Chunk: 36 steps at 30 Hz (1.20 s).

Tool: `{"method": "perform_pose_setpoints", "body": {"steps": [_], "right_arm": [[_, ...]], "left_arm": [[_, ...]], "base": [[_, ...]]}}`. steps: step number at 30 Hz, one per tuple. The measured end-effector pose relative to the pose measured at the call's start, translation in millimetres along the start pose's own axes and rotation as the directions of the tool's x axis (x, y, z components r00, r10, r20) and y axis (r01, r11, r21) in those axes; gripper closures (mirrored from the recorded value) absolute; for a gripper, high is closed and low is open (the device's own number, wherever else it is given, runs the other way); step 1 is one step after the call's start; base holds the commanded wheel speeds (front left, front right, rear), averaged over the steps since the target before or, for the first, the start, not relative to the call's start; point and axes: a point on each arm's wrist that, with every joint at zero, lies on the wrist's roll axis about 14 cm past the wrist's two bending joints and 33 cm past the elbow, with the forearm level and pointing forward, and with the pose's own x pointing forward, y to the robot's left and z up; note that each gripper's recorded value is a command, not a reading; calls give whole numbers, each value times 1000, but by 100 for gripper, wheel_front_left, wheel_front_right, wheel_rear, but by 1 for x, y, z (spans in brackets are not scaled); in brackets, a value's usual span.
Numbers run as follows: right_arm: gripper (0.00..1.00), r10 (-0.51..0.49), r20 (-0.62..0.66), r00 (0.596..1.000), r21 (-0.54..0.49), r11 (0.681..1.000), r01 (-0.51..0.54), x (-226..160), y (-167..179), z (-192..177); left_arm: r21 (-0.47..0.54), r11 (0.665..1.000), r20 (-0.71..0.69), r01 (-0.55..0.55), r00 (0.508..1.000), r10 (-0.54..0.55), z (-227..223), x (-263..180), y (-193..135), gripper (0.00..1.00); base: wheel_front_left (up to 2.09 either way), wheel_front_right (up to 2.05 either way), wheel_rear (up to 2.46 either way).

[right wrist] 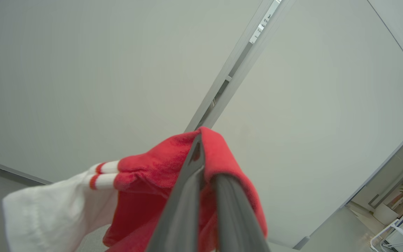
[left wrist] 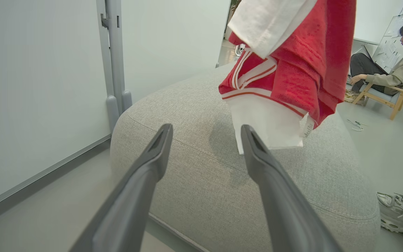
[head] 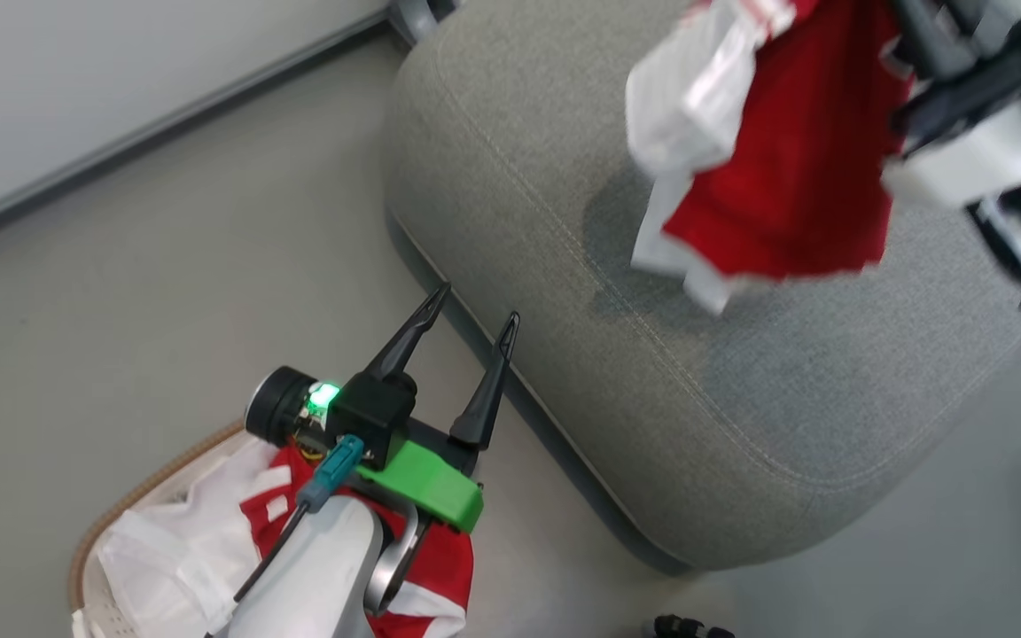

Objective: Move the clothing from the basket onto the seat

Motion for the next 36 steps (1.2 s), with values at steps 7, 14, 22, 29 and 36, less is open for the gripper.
{"method": "perform_pose_setpoints", "body": {"steps": [7, 14, 22, 29, 36], "right_arm": [[100, -38, -66, 997, -133, 991, 29, 51, -34, -27], [100, -22, -177, 984, -128, 992, -1, 83, -19, -88], [100, -15, -405, 914, -2, 1000, 15, 60, 28, -198], [100, -31, -597, 802, 65, 994, 86, -1, 57, -271], [0, -86, -662, 745, 87, 978, 190, -53, 56, -278]], "left_arm": [[-30, 999, 11, 44, 999, -44, -15, 12, 12, 0], [-50, 998, 1, 25, 1000, -25, -36, 14, 43, 0], [-82, 996, -33, -35, 999, 32, -61, 1, 73, 0], [-99, 990, -75, -96, 993, 88, -77, -15, 90, 0], [-86, 991, -75, -103, 992, 97, -66, -19, 83, 0]], "base": [[0, 0, 0], [0, 0, 0], [0, 0, 0], [0, 0, 0], [0, 0, 0]]}}
